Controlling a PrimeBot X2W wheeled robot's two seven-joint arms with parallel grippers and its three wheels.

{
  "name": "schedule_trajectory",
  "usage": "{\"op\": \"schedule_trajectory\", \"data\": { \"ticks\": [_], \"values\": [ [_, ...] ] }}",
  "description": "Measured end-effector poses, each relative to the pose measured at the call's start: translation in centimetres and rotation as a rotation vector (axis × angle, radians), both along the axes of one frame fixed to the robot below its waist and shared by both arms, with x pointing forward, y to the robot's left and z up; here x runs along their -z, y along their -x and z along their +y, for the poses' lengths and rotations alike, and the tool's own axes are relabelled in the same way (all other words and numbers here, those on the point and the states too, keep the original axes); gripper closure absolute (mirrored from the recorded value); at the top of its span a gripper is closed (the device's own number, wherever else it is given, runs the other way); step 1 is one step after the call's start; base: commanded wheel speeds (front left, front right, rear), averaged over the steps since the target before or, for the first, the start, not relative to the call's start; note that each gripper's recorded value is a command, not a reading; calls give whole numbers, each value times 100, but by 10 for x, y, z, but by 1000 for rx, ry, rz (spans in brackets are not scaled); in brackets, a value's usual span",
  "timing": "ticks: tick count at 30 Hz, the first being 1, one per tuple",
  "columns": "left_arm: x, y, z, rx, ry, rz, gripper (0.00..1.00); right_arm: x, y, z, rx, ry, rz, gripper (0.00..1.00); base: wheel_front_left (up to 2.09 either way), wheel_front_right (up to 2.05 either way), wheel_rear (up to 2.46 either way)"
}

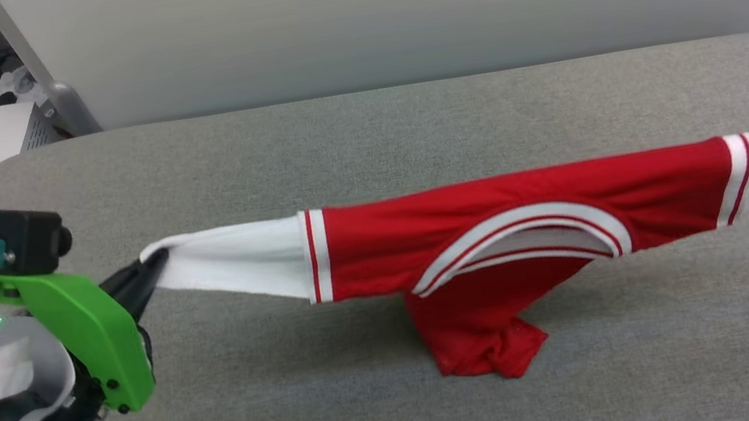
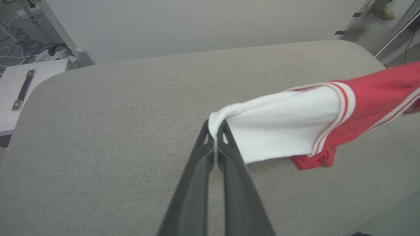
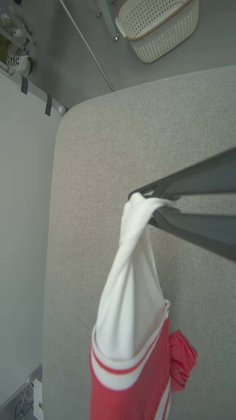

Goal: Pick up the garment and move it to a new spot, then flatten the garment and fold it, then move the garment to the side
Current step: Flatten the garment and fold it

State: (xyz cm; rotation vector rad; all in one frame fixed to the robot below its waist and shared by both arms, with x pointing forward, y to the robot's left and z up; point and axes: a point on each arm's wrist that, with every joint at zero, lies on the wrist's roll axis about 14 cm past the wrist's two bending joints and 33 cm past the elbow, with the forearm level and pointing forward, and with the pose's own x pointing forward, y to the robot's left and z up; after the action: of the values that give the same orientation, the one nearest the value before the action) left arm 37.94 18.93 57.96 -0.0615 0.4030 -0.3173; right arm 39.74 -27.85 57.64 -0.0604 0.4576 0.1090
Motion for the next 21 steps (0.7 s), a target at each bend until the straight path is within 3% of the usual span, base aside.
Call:
{"op": "schedule_trajectory", "data": {
  "ticks": [12,21],
  "values": [
    [-106,-8,12,-6,-52,-306,100,-112,-19,0,-35,-28,-363,100,0,0,0],
    [-161,-32,21,-41,-24,-506,100,-140,-47,7,-62,-26,-455,100,0,0,0]
  ]
}}
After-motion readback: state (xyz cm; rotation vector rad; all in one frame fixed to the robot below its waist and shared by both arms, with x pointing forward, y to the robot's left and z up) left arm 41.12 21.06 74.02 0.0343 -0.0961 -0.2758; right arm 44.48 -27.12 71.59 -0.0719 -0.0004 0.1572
